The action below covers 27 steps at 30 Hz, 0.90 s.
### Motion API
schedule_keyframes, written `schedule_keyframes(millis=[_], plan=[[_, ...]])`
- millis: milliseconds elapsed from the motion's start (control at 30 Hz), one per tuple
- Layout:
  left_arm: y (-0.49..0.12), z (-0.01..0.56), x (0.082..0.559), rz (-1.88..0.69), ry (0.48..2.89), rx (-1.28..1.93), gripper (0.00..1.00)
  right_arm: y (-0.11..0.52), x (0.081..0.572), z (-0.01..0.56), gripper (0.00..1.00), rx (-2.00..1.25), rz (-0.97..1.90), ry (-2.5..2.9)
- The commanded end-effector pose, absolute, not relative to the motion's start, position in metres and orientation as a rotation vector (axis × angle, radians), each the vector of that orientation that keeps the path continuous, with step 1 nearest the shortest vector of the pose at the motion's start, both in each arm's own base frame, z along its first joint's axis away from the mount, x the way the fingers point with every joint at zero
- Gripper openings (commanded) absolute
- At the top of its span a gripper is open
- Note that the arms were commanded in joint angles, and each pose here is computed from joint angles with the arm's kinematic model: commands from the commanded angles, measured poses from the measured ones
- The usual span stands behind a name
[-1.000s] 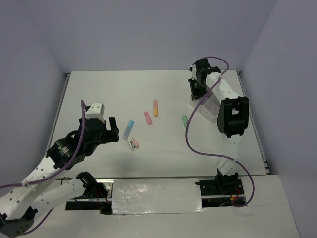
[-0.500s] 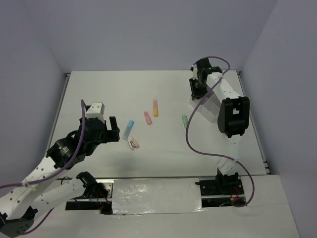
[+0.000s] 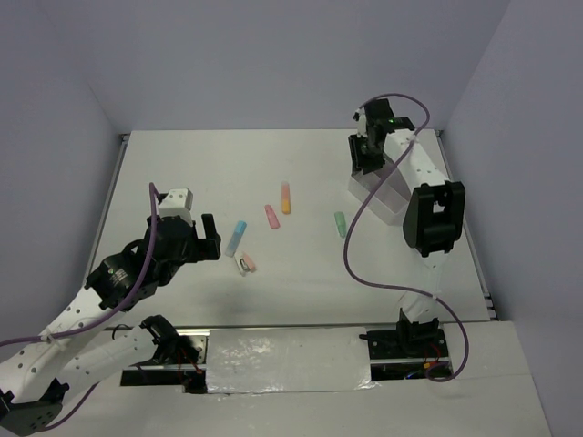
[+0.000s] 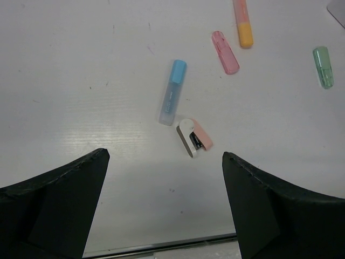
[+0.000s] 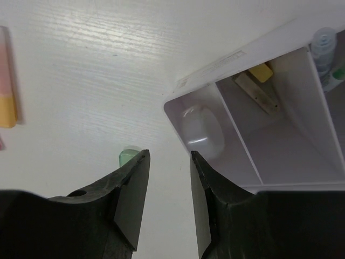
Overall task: Sort the stationery into containers
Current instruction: Place the stationery in the storage box, then pick up the stationery from the center of the board.
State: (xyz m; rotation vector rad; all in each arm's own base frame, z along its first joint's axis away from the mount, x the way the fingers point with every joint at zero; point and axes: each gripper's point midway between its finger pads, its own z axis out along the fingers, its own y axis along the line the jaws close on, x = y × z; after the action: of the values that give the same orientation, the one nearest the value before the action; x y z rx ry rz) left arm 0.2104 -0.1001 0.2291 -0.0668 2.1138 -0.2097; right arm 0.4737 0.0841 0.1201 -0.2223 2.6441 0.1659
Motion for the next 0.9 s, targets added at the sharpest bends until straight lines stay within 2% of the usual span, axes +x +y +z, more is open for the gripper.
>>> schedule_keyframes(millis=[0, 167, 200, 233, 267, 300, 333, 400, 433, 567, 600, 667, 700, 800, 867], plan=[[-0.103, 0.233, 0.215, -0.219, 2.094, -0.060, 0.99, 0.083, 0.487, 0.186, 0.44, -0.188, 0.157, 2.478], [-0.102, 0.233, 0.215, -0.215, 2.094, -0.065, 0.99, 0.089, 0.483, 0.207, 0.46, -0.194, 0.147, 2.429], [-0.101, 0.233, 0.215, -0.213, 2.093, -0.069, 0.99, 0.096, 0.479, 0.217, 0.53, -0.207, 0.140, 2.408], [-0.101, 0.233, 0.215, -0.212, 2.093, -0.068, 0.99, 0.096, 0.476, 0.222, 0.54, -0.203, 0.114, 2.401], [-0.101, 0.233, 0.215, -0.211, 2.093, -0.070, 0.99, 0.101, 0.470, 0.227, 0.71, -0.215, 0.113, 2.394], [-0.100, 0.233, 0.215, -0.203, 2.093, -0.076, 0.99, 0.111, 0.463, 0.244, 0.97, -0.233, 0.105, 2.347], [-0.099, 0.233, 0.215, -0.203, 2.091, -0.081, 0.99, 0.112, 0.454, 0.236, 1.00, -0.243, 0.086, 2.360], [-0.098, 0.234, 0.214, -0.198, 2.090, -0.089, 0.99, 0.121, 0.440, 0.258, 1.00, -0.210, 0.095, 2.279], [-0.096, 0.235, 0.215, -0.193, 2.086, -0.096, 0.99, 0.129, 0.425, 0.237, 1.00, -0.238, 0.097, 2.313], [-0.091, 0.237, 0.214, -0.187, 2.072, -0.126, 0.99, 0.142, 0.380, 0.230, 1.00, -0.211, 0.219, 2.260], [-0.090, 0.237, 0.214, -0.182, 2.072, -0.129, 0.99, 0.142, 0.369, 0.206, 1.00, -0.207, 0.231, 2.281], [-0.086, 0.240, 0.214, -0.172, 2.060, -0.155, 0.99, 0.144, 0.354, 0.209, 1.00, -0.176, 0.278, 2.233], [-0.083, 0.240, 0.213, -0.160, 2.059, -0.165, 0.99, 0.139, 0.338, 0.179, 1.00, -0.169, 0.272, 2.289], [-0.078, 0.244, 0.212, -0.159, 2.040, -0.190, 0.99, 0.137, 0.319, 0.150, 1.00, -0.166, 0.305, 2.279], [-0.079, 0.244, 0.211, -0.171, 2.034, -0.187, 0.99, 0.134, 0.313, 0.125, 0.92, -0.167, 0.281, 2.362]])
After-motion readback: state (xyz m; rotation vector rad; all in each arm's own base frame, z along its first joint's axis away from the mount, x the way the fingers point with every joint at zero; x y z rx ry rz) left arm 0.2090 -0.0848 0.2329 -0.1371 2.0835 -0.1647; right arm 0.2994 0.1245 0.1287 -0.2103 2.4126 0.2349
